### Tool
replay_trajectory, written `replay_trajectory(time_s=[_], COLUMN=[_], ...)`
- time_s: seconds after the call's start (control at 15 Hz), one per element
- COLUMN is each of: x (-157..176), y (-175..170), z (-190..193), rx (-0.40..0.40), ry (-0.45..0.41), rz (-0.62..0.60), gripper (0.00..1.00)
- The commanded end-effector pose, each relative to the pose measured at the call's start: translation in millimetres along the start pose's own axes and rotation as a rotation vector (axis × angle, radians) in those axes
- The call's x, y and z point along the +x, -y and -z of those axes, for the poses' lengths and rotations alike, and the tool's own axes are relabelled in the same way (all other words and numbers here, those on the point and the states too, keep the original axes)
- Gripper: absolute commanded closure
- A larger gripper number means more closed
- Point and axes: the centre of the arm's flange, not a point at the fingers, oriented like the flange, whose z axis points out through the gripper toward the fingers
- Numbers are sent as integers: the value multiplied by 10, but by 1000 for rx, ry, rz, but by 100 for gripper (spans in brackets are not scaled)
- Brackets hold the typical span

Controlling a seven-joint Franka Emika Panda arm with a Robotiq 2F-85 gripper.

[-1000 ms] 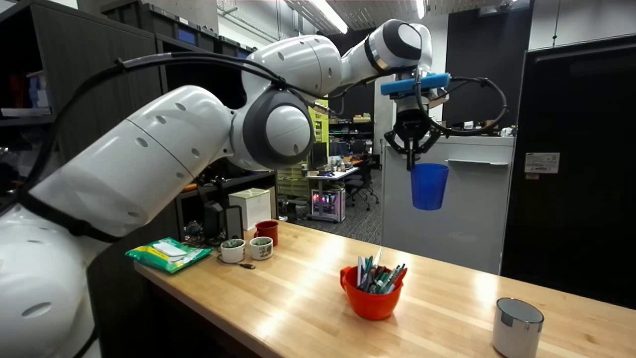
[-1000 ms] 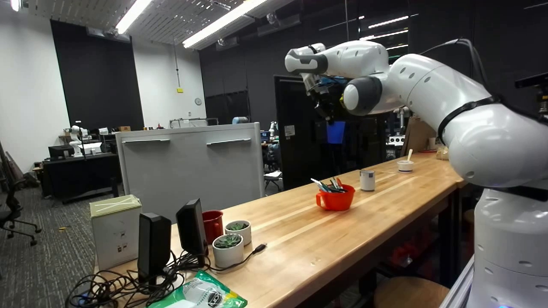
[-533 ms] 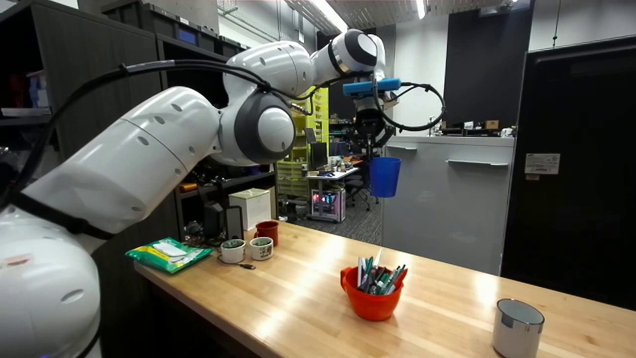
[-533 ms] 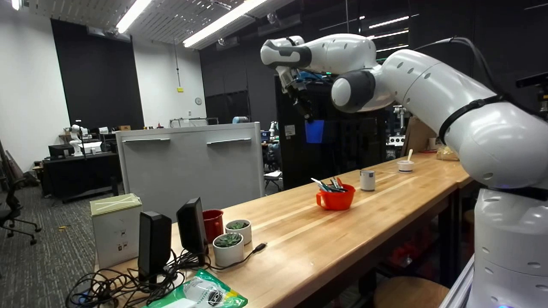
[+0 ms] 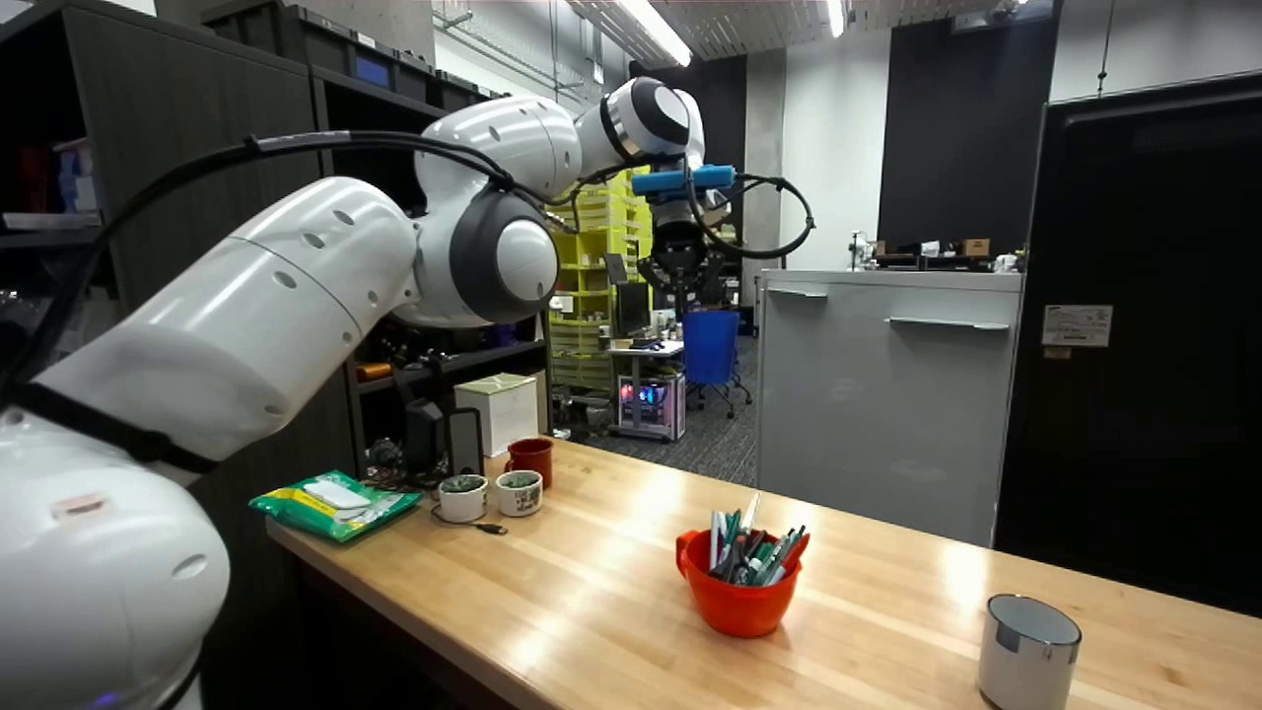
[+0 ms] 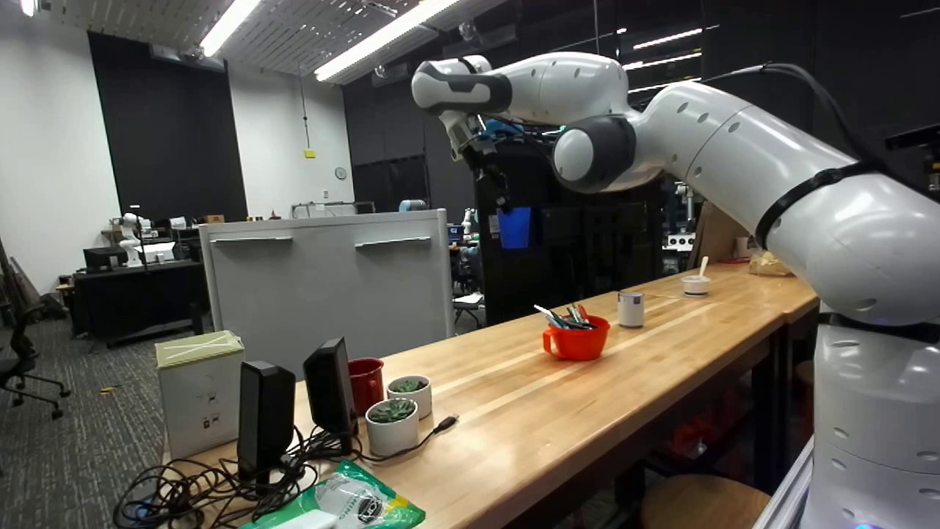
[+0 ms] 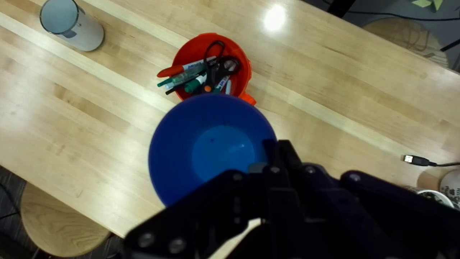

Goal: Remove the blue cup from the white cup

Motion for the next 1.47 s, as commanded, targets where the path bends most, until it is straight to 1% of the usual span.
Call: replay_trajectory(time_s=[0.0,0.2,0.4,0.47,1.4], x=[-388,-366,-367,76,88], y=[468,553,581,254,263], z=[-471,-507,-537,-34,-52], rx=[3,15,7,28,32], ry=[27,59,64,55,62], rz=[41,64,61,57,57], gripper=[99,99,99,96,96])
